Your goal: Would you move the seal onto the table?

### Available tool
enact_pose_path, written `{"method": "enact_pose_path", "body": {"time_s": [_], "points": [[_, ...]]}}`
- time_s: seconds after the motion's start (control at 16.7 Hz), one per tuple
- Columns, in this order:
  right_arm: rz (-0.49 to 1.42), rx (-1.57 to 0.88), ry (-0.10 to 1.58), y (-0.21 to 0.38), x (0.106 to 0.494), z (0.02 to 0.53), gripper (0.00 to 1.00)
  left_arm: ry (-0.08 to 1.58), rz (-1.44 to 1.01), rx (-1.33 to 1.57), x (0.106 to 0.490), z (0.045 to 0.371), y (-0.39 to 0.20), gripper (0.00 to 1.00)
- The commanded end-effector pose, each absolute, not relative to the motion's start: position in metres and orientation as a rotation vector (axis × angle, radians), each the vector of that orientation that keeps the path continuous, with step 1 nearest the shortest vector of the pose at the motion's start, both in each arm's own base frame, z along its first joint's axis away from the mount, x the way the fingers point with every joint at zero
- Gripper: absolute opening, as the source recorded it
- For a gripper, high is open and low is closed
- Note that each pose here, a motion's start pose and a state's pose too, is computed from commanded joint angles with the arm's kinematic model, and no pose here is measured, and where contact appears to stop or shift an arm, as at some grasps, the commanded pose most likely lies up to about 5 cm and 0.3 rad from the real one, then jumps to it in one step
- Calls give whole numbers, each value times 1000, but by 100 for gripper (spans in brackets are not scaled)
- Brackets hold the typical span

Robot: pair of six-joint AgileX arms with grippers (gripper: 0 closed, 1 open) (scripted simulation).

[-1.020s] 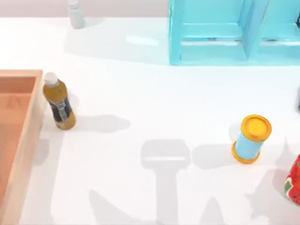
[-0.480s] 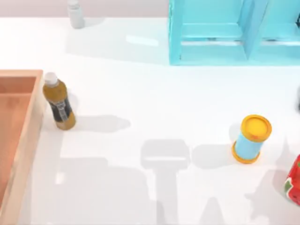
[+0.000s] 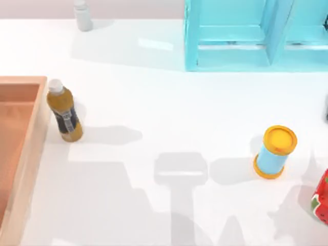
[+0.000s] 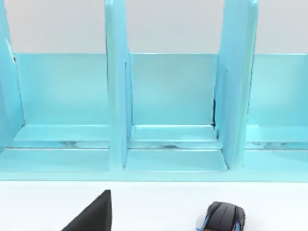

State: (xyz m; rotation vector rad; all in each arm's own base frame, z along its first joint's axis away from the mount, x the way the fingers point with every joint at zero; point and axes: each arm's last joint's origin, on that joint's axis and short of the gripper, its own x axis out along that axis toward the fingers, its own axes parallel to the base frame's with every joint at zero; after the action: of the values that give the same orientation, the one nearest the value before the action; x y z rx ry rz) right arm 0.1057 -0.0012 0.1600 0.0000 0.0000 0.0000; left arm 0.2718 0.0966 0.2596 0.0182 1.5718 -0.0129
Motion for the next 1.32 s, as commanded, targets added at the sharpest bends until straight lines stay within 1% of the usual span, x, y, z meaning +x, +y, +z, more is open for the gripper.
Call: {"method": "enact_pose_path", "body": {"time_s": [0.18, 0.3, 0.66, 0.78, 1.08, 1.32], "points": [[0, 0, 0, -1, 106, 160, 100, 1570, -15, 21, 272, 259, 95, 100], [0, 0, 0, -1, 106, 160, 100, 1576, -14, 17, 273, 248, 96, 100], [0, 0, 0, -1, 106, 160, 100, 1560, -9, 22, 275, 180, 98, 100], [0, 0, 0, -1, 106, 160, 100, 1569, -12, 19, 273, 164, 97, 100], [0, 0, 0, -1, 106, 160, 100, 1572, -13, 18, 272, 160, 97, 100], [0, 0, 0, -1, 106, 160, 100, 1572, -13, 18, 272, 160, 97, 70]]}}
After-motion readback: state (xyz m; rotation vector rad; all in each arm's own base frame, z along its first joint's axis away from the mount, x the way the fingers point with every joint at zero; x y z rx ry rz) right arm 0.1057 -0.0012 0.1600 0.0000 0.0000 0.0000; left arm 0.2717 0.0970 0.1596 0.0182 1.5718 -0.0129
